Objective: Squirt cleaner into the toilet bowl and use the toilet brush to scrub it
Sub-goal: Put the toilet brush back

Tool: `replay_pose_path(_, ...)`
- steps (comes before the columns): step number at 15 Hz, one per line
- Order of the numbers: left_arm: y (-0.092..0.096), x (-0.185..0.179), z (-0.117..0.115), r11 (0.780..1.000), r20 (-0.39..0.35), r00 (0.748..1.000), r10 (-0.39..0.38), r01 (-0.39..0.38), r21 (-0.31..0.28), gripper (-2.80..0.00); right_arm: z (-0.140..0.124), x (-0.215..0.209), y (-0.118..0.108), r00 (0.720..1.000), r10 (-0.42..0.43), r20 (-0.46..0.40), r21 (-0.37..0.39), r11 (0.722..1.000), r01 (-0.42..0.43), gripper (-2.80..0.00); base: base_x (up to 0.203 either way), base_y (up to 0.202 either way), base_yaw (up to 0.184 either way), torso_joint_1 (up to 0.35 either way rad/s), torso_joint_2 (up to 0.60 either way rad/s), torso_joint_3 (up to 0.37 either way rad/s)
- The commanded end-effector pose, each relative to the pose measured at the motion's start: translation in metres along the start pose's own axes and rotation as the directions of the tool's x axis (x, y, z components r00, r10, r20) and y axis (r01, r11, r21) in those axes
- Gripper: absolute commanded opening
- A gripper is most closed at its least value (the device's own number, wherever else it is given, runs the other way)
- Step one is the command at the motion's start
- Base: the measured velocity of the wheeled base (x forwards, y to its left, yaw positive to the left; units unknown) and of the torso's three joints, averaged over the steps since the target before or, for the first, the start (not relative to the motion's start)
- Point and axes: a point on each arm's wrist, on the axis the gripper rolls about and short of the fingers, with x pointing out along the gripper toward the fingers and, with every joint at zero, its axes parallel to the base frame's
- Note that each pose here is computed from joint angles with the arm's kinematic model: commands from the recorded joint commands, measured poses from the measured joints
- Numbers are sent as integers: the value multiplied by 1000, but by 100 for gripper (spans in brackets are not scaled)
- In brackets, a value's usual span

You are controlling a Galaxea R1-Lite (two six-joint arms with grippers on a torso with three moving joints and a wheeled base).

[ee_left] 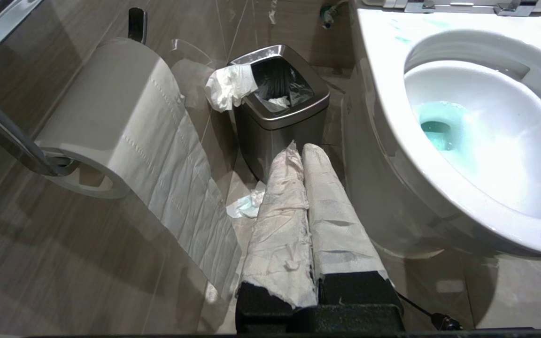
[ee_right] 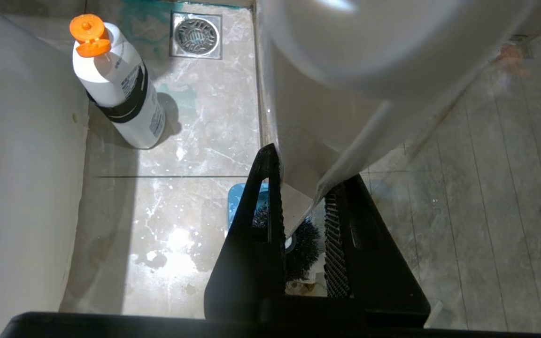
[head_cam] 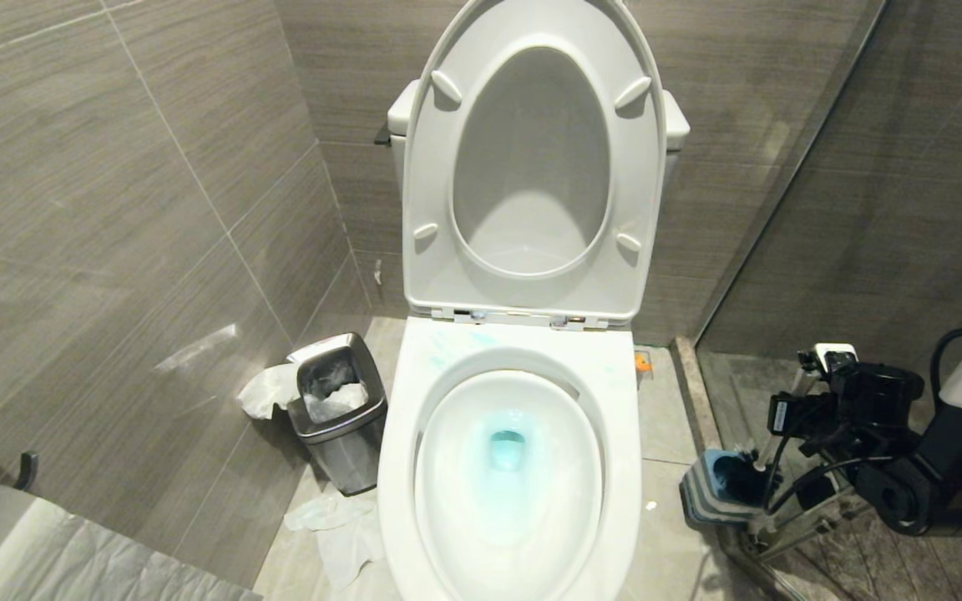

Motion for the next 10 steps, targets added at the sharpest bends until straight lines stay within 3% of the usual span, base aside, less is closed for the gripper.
replay_pose_path(1, 0, 0, 0, 1000, -1, 1000, 0, 0, 1, -280, 0, 2, 0, 1000, -2, 7, 1, 1000, 2, -280, 0, 0, 0, 0, 0, 0)
replay_pose_path(6, 0, 0, 0, 1000, -1, 1000, 0, 0, 3, -280, -5, 10, 1, 1000, -4, 3, 2, 1000, 4, -280, 0, 0, 0, 0, 0, 0)
replay_pose_path(10, 0, 0, 0, 1000, -1, 1000, 0, 0, 7, -280, -8, 19, 3, 996, -8, 89, 4, 1000, 8, -280, 0, 0, 0, 0, 0, 0)
